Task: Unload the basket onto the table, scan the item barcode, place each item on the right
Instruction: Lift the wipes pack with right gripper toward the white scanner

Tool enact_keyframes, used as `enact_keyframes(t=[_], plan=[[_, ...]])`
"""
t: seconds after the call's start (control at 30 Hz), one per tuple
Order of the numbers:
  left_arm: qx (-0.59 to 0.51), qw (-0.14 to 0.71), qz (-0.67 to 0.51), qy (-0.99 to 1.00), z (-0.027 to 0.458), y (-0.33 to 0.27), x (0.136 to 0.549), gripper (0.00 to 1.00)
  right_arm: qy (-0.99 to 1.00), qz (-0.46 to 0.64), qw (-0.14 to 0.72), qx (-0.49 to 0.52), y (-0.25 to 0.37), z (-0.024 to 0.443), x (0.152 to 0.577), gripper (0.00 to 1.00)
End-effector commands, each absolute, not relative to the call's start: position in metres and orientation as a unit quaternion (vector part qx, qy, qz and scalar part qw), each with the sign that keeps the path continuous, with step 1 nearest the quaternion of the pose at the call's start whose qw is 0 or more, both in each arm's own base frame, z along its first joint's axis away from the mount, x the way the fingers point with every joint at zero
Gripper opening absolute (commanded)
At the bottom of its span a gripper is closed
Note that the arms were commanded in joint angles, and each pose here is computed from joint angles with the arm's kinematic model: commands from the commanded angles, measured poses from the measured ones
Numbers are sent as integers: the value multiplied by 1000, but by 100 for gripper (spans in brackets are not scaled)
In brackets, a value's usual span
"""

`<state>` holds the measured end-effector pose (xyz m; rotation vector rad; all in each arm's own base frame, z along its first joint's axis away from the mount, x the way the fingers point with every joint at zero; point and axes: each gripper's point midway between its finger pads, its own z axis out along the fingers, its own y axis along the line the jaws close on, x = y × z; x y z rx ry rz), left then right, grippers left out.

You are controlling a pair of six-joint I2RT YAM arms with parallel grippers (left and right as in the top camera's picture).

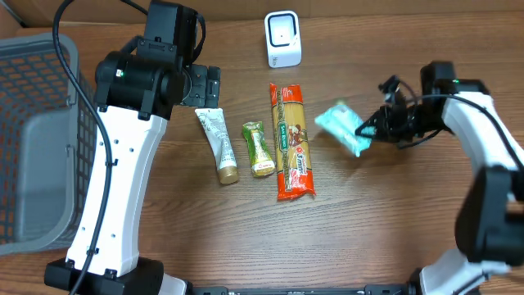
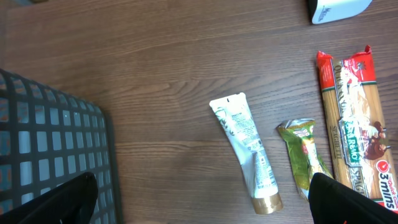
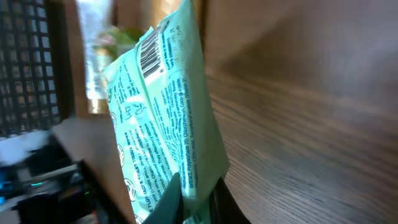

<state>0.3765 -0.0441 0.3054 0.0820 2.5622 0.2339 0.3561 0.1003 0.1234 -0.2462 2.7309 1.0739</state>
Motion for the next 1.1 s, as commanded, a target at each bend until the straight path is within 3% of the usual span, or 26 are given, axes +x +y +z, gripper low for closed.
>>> enact_keyframes(t=[0.0,0.23,0.53,0.67,0.77,1.07], plan=[[30,282,95,954,306,-40,379,99,916,322,186,-147,112,184,355,4],[30,282,95,954,306,-40,379,100,900,280,244,-228,147,229,328,4],[30,282,95,954,306,-40,379,100,896,284,251,-232,153,239,320,4],[30,282,95,954,306,-40,379,100,917,265,260,-148,143,241,337,4],[30,282,95,954,306,-40,379,100,918,253,270,-141,139,253,342,3],[30,282,95,954,306,-40,379,100,917,154,348,-118,116,337,395,3]])
